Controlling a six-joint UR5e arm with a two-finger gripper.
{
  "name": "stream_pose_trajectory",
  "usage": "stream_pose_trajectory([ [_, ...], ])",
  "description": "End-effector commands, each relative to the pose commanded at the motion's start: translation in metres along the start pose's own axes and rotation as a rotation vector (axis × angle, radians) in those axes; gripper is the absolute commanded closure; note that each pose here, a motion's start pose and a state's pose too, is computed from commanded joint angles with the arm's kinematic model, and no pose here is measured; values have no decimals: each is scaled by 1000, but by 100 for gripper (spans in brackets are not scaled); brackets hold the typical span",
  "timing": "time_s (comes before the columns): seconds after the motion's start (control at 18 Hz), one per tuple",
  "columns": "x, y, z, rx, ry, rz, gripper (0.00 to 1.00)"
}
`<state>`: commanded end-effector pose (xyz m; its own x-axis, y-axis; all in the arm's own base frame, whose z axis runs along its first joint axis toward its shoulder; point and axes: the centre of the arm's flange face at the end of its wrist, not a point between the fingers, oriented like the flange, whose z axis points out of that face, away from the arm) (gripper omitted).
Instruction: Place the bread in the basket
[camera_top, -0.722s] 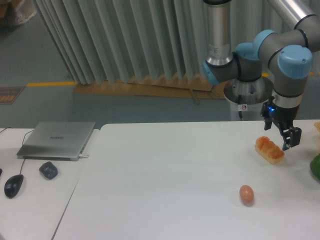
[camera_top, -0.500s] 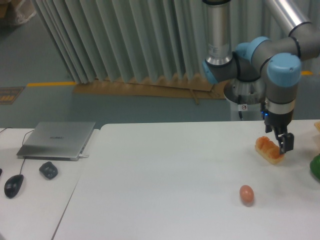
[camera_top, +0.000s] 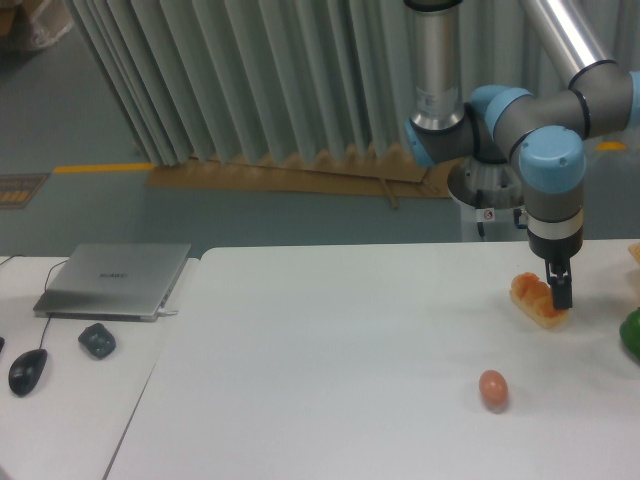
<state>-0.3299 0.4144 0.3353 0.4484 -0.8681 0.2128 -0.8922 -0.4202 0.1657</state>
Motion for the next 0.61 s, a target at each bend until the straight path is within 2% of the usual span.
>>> stream_pose_trajectory([
  [0.17, -9, -31, 4, -67, 33, 59, 0],
  [0.39, -15, -42, 17, -66, 57, 82, 0],
  [0.61, -21, -36, 27, -16, 3, 44, 0],
])
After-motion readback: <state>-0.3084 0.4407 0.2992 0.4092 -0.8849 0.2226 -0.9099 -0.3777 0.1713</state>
